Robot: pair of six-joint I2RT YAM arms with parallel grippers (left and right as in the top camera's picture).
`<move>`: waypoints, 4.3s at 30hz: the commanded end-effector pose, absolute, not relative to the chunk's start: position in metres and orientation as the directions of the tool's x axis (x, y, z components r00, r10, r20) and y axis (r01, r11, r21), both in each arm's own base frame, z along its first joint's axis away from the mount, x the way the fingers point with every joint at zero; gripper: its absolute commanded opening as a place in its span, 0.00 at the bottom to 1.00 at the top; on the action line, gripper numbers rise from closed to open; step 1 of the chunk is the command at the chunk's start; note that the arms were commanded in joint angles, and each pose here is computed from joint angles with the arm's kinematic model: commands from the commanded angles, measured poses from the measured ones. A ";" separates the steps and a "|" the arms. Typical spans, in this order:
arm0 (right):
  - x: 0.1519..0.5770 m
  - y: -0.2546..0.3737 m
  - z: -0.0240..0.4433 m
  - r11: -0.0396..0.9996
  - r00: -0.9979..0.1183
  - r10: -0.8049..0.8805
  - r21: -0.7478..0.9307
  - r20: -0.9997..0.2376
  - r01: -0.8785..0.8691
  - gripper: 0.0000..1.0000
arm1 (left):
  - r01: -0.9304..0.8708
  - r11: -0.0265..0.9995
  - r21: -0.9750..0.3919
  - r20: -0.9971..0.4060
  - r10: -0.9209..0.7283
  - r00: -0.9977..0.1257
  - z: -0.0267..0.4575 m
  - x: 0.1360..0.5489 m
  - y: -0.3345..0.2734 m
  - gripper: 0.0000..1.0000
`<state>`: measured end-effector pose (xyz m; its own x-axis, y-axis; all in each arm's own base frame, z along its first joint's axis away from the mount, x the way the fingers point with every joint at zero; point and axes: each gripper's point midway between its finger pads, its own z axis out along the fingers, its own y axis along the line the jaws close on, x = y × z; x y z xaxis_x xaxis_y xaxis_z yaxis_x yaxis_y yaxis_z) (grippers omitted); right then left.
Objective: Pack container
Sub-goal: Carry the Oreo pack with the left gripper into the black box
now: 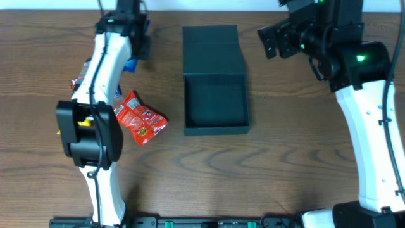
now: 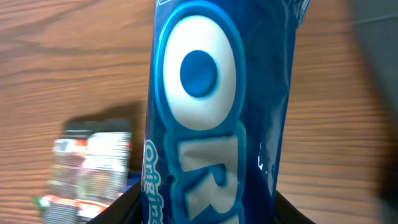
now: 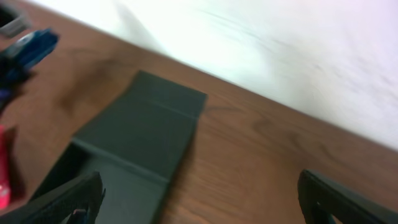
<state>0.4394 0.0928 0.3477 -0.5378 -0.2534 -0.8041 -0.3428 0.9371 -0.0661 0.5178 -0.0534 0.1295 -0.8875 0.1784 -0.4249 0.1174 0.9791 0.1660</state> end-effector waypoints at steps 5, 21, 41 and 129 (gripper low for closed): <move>0.449 0.014 0.342 0.998 -0.610 0.019 0.054 -0.792 -0.038 0.99 | 0.010 1.000 0.002 -0.395 0.010 -0.919 0.135 0.476 -0.171 0.38; 0.419 -0.048 0.327 0.966 -0.636 -0.148 0.028 -0.758 -0.258 0.99 | -0.109 0.969 -0.220 -0.237 -0.162 -0.958 0.121 0.394 -0.305 0.31; 0.413 -0.044 0.324 0.958 -0.649 -0.128 0.077 -0.750 -0.278 0.99 | -0.058 0.978 -0.201 -0.134 -0.086 -0.987 0.073 0.351 -0.357 0.28; 0.412 -0.040 0.325 0.952 -0.648 -0.125 0.093 -0.751 -0.291 0.99 | -0.103 0.995 -0.013 -0.304 -0.102 -0.947 0.085 0.383 -0.273 0.06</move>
<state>0.4117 -0.0391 0.3259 -0.6485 -0.1232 -0.7512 -0.2827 0.9552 0.0874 0.3833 -0.2943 0.0926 -0.9420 -0.0935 -0.3222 -0.0861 0.9956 -0.0372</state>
